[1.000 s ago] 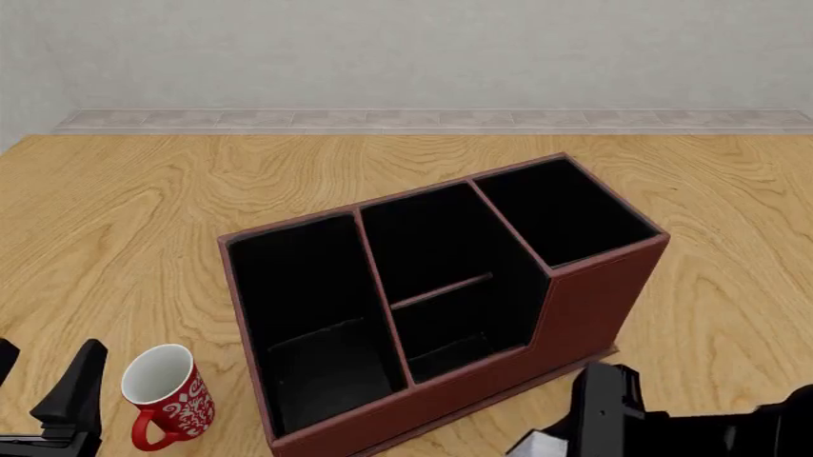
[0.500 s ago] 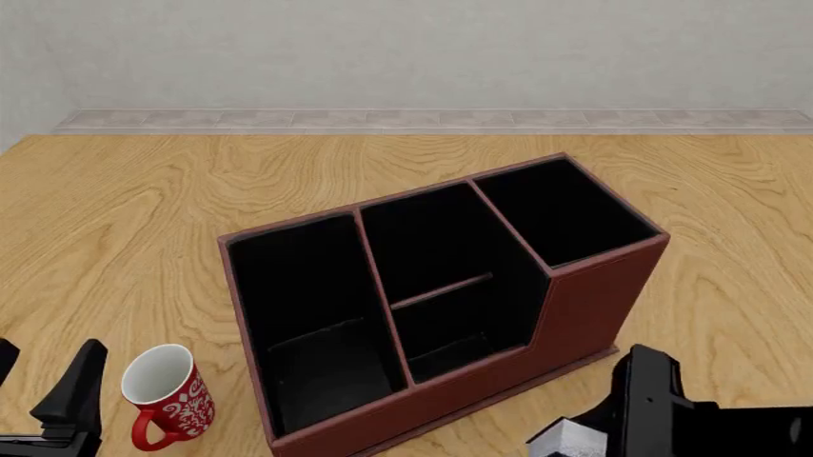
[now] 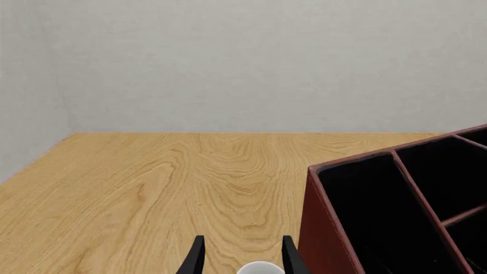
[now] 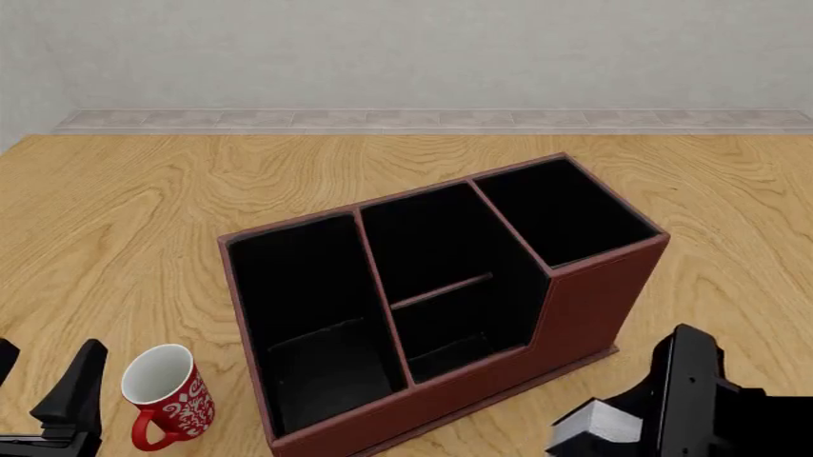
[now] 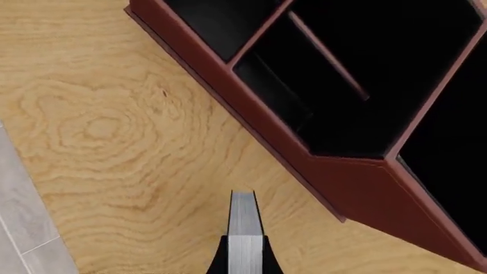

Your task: Pick up the book and place it in the right compartment of the caddy.

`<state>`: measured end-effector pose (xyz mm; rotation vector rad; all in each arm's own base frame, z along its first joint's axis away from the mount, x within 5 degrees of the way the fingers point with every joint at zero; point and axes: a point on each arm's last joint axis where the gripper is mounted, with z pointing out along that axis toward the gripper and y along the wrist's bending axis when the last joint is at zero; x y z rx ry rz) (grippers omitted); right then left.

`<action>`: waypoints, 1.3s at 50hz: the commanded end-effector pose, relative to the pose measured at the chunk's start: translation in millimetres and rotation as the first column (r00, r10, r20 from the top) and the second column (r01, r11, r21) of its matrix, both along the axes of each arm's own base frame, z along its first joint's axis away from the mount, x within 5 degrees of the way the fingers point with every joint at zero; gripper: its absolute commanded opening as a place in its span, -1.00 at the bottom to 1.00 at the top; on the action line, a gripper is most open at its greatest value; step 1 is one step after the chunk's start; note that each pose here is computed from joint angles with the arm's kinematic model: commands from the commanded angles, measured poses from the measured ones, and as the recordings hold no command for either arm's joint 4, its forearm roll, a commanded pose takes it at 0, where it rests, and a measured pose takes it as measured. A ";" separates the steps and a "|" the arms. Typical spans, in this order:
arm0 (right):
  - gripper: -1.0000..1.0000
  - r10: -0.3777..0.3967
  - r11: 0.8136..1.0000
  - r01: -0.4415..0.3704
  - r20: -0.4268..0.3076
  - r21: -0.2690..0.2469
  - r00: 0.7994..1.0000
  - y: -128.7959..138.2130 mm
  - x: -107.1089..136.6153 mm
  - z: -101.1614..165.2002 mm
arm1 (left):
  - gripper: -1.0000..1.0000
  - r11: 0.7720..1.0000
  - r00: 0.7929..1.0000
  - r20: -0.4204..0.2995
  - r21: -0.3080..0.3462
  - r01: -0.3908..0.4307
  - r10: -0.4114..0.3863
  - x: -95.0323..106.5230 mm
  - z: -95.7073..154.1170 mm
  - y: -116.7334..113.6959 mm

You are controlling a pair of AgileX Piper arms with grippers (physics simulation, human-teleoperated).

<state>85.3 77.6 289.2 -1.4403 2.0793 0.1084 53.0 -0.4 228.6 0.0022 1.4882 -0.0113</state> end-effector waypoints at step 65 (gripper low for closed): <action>-1.00 -0.006 0.997 -0.011 0.219 0.077 0.976 -24.4 -15.4 120.1 | 1.00 1.000 1.000 -0.001 0.000 -0.001 0.001 0.1 -0.6 0.0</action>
